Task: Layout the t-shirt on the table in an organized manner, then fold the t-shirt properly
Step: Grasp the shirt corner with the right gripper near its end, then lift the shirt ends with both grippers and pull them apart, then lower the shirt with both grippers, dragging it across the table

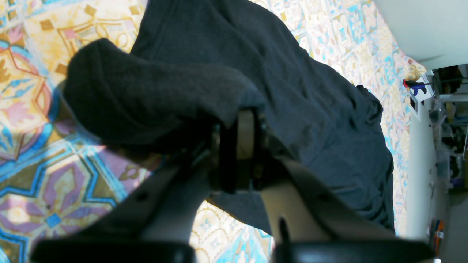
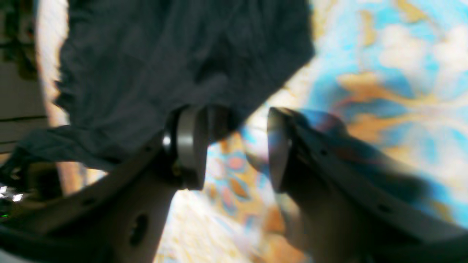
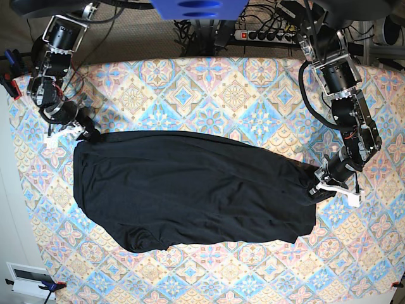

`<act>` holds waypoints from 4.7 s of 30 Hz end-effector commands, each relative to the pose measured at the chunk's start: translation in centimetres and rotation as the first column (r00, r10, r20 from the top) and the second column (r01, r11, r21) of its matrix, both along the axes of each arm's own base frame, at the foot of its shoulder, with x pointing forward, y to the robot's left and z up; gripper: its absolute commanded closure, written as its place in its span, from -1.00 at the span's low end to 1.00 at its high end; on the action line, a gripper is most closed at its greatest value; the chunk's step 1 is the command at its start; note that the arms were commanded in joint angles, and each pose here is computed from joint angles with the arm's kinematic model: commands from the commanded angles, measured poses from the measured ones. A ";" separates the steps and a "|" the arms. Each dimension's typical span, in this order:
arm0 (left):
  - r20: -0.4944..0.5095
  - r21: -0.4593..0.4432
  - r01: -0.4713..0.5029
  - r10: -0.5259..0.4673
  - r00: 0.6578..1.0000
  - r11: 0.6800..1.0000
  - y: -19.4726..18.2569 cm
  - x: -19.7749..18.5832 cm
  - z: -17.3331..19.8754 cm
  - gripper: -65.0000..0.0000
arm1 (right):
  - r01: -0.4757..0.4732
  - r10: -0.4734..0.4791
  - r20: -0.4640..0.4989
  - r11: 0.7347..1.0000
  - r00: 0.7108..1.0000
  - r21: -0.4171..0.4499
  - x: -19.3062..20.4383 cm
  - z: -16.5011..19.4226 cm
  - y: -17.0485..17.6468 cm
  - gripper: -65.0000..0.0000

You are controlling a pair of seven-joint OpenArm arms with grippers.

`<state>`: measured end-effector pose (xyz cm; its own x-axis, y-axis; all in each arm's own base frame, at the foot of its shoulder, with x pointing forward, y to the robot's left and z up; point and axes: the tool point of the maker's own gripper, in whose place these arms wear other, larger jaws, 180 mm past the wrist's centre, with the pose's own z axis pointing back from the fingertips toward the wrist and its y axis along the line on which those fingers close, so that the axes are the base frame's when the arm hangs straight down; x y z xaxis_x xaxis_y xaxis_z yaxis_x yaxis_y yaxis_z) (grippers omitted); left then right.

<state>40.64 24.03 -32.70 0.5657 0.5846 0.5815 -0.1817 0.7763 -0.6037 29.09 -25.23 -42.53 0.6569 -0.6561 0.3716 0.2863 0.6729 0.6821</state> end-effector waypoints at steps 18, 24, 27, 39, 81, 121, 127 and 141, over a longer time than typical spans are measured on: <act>0.064 0.007 -0.006 0.005 0.998 1.000 0.4 1.1 2.1 1.00 | -0.071 0.070 -0.029 0.997 0.997 -0.007 1.1 -0.1 1.5 0.59; 0.064 0.008 -0.006 0.006 0.998 1.000 0.5 1.1 2.1 1.00 | -0.073 0.073 -0.008 0.997 0.997 -0.011 1.8 0.6 1.5 0.86; 0.066 0.006 -0.007 0.007 0.998 1.000 0.6 1.1 2.2 1.00 | -0.082 0.082 0.014 0.996 0.997 -0.025 2.1 1.5 1.5 0.91; 0.085 -0.026 -0.088 0.090 0.992 0.996 3.0 0.6 2.7 1.00 | -0.142 0.146 0.187 0.989 0.971 -0.033 2.3 5.1 1.4 0.98; 0.148 -0.140 -0.281 0.301 0.942 0.949 4.9 4.0 0.8 1.00 | 0.015 -0.041 0.274 0.996 0.961 0.093 9.6 6.8 -1.3 0.98; -0.123 0.070 0.054 -0.045 0.991 0.996 3.1 1.8 -1.9 0.36 | 0.003 0.000 0.190 1.000 0.982 -0.014 9.7 4.9 -2.7 0.53; -0.130 -0.057 0.046 -0.053 0.990 0.997 3.4 -0.3 -2.4 0.11 | -0.029 0.043 0.229 0.997 0.972 -0.066 9.5 6.5 -2.5 0.53; -0.136 -0.126 -0.032 0.015 0.991 0.992 0.7 -1.3 -6.6 0.00 | -0.039 0.053 0.216 0.997 0.975 -0.065 9.1 6.3 -2.4 0.53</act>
<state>38.29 24.14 -40.76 0.6403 0.6617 0.3901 -0.3079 0.6863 -0.6589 37.03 -26.77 -38.40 0.6223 -0.6033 0.4987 0.1441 0.7146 0.6846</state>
